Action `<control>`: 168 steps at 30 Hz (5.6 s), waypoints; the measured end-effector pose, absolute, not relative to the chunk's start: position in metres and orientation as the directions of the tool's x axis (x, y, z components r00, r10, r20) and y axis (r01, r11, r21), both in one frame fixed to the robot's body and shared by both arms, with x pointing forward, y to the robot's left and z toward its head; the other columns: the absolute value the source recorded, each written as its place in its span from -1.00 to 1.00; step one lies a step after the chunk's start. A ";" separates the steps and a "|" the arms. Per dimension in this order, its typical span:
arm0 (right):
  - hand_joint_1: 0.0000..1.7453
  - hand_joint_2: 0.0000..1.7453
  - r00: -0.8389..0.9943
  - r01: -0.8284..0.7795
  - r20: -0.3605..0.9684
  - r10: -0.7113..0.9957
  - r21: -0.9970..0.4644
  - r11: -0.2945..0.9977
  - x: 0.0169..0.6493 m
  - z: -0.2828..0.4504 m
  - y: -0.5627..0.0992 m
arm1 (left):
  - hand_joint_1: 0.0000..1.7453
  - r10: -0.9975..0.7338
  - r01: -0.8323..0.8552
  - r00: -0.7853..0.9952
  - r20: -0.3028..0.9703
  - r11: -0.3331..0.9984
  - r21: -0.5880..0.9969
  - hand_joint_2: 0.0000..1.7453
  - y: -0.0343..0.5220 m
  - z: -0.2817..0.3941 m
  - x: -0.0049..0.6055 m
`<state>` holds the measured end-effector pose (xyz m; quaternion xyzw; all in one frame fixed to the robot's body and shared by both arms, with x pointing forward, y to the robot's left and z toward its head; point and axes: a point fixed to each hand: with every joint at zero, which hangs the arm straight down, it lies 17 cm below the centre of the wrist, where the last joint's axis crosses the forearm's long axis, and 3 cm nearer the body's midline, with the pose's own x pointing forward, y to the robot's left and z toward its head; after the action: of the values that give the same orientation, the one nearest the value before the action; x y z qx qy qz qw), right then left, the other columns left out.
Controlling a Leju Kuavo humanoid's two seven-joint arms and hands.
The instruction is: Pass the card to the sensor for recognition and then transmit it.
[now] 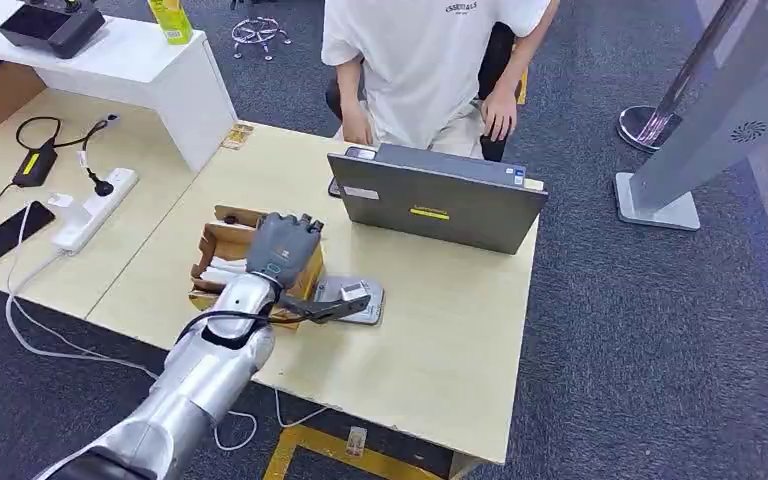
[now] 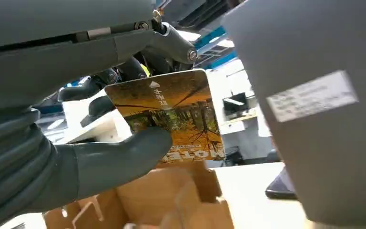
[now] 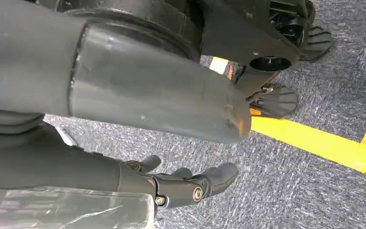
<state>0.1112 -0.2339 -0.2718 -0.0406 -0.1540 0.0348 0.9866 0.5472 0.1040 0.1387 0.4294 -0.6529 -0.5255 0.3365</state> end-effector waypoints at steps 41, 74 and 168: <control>-1.00 -1.00 0.954 -0.054 0.289 0.072 -0.069 0.996 0.109 -0.272 -0.226 | 1.00 -0.881 0.049 -0.473 -0.013 -0.041 0.998 1.00 0.018 0.064 0.495; -1.00 -1.00 0.959 -0.043 0.277 0.061 -0.074 0.996 0.103 -0.273 -0.228 | 1.00 -0.918 -0.387 -0.370 -0.140 0.016 0.922 1.00 0.084 0.217 0.564; -1.00 -1.00 0.954 0.211 0.239 -0.184 -0.093 0.973 0.088 -0.277 -0.247 | -1.00 -0.996 -0.193 0.009 -0.088 -0.088 0.977 1.00 0.331 0.095 0.405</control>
<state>0.0875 -0.2466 -0.2768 -0.0589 -0.1150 -0.1000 0.9866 0.4045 0.3313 0.0953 0.5679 -0.5235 -0.4706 0.4266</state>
